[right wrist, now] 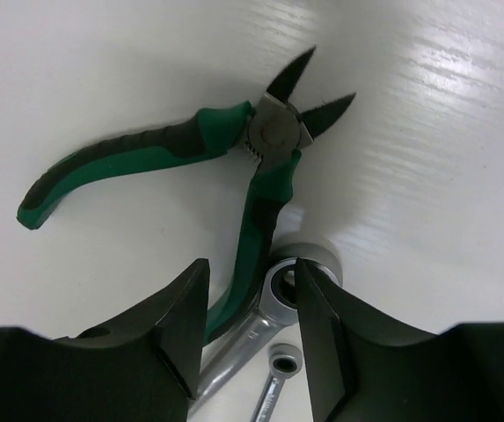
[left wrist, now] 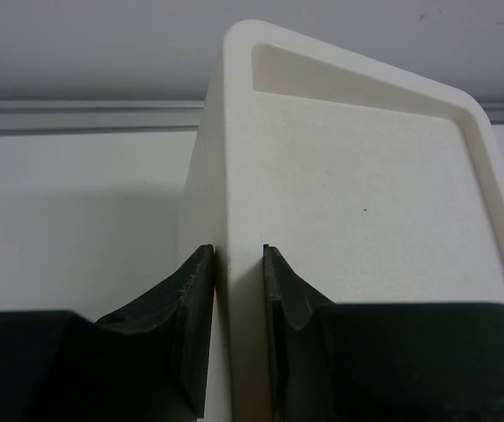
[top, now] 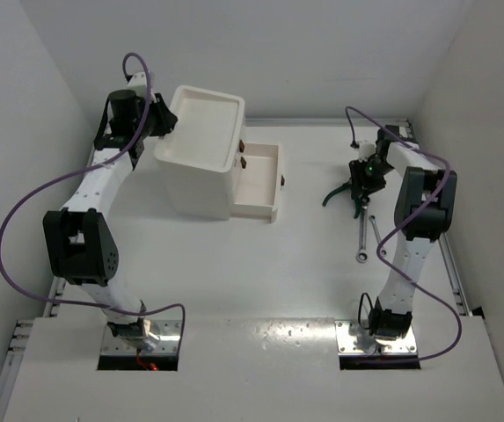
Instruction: Sort the tools into containers
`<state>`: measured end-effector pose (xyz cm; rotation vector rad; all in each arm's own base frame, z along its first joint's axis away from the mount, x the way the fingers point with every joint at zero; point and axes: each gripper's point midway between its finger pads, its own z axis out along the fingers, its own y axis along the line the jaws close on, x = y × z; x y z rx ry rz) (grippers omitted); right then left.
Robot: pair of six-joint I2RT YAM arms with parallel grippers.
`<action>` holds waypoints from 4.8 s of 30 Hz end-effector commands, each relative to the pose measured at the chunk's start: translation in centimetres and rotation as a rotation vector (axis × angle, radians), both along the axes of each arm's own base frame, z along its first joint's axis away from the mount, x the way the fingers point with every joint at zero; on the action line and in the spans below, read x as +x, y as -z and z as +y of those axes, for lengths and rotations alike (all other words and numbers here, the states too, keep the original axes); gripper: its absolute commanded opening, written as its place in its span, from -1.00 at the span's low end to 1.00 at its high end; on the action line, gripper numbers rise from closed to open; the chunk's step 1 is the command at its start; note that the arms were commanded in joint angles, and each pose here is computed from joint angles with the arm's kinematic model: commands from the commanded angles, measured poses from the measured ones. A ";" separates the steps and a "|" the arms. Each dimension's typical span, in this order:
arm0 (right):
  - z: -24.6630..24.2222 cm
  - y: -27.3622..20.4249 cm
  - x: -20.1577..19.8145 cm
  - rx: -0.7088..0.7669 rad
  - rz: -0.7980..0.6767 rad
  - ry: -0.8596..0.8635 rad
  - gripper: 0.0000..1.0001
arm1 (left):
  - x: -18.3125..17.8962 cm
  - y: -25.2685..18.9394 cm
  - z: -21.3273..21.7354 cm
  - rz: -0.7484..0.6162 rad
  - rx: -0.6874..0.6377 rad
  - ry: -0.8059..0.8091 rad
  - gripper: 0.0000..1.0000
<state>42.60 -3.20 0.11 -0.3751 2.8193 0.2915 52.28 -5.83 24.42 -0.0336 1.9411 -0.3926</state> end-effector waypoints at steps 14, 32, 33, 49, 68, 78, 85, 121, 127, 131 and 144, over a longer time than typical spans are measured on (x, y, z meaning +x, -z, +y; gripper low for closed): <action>0.5 -2.9 4.3 0.015 -0.207 -0.028 -0.14 | -9.6 17.9 0.2 0.649 0.011 0.006 -1.00; 1.3 2.2 -1.8 0.018 -0.001 -0.110 -0.34 | -9.4 18.0 0.2 0.649 0.011 0.006 -1.00; 1.5 2.3 -1.5 0.006 -0.008 -0.119 -0.42 | -9.4 18.0 0.2 0.649 0.011 0.006 -1.00; 8.9 -14.0 6.0 -0.033 -0.188 -0.032 -1.00 | -10.6 17.7 0.2 0.650 0.021 -0.008 -1.00; 21.9 -13.5 7.5 -0.278 -0.329 -0.135 -1.00 | -10.8 17.7 0.2 0.664 -0.002 -0.069 -1.00; 27.4 -13.2 7.9 -0.107 -0.368 -0.118 -1.00 | -10.6 17.8 0.1 0.657 -0.009 -0.074 -1.00; 28.7 -10.8 7.0 -0.162 -0.340 -0.108 -1.00 | -10.6 17.8 0.1 0.657 -0.009 -0.074 -1.00; 32.8 -6.9 8.0 0.102 -0.415 -0.090 0.53 | -10.6 18.7 -0.5 0.685 -0.031 -0.046 -1.00; 32.5 -14.1 8.6 0.203 -0.585 -0.114 0.53 | -10.6 18.7 -0.5 0.685 -0.031 -0.046 -1.00; 30.2 -16.7 9.5 0.133 -0.664 -0.111 0.16 | -10.3 18.4 -0.5 0.676 -0.032 -0.046 -1.00; 15.8 -9.1 7.5 -0.023 -0.359 0.158 -1.00 | -10.4 18.8 -0.5 0.683 -0.024 -0.040 -1.00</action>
